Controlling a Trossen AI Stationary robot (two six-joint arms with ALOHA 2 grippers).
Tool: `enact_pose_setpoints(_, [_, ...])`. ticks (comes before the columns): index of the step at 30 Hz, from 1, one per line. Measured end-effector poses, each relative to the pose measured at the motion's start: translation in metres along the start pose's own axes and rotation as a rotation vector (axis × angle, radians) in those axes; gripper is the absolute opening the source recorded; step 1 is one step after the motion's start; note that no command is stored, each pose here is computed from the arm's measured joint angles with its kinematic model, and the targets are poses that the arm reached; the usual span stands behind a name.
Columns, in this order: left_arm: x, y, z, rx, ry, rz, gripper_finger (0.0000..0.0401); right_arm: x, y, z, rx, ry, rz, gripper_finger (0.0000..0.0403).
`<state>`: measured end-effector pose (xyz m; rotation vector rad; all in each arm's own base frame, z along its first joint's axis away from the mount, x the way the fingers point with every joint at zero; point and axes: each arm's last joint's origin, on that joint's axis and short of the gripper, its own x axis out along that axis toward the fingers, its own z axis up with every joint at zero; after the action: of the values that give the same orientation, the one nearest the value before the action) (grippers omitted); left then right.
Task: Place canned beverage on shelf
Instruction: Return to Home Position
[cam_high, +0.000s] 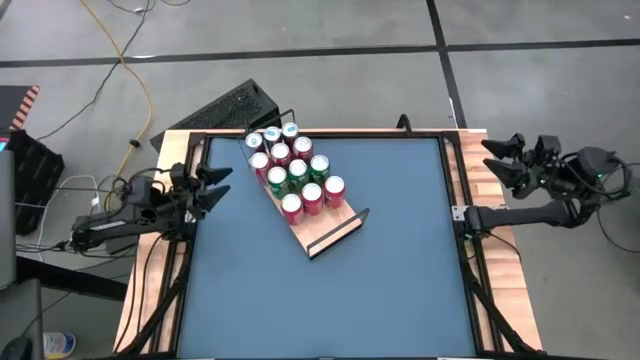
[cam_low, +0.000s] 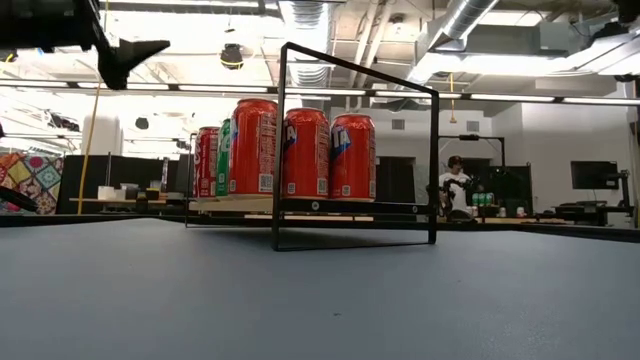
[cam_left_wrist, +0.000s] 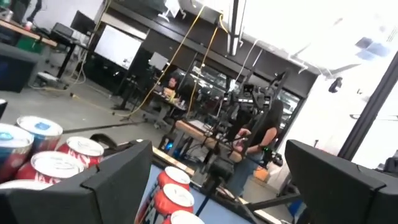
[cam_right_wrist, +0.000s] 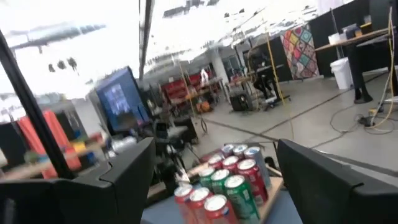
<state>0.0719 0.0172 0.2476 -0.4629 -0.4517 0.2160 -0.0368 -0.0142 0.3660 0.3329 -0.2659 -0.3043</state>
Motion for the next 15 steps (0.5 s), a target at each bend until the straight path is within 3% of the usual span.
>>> enact_pose_setpoints(5, [0.000,0.008,-0.018,-0.011,0.026,0.002,0.0352,0.005,-0.007,-0.021,0.020,0.011,-0.023,0.0329])
enact_pose_setpoints(9, [0.000,0.008,-0.026,-0.018,0.033,-0.036,0.0352,0.010,-0.008,-0.022,0.018,0.005,-0.019,0.0329])
enact_pose_setpoints(15, [-0.002,0.001,-0.039,0.011,0.131,-0.222,0.0352,0.017,-0.009,-0.037,-0.005,0.047,-0.013,0.0329])
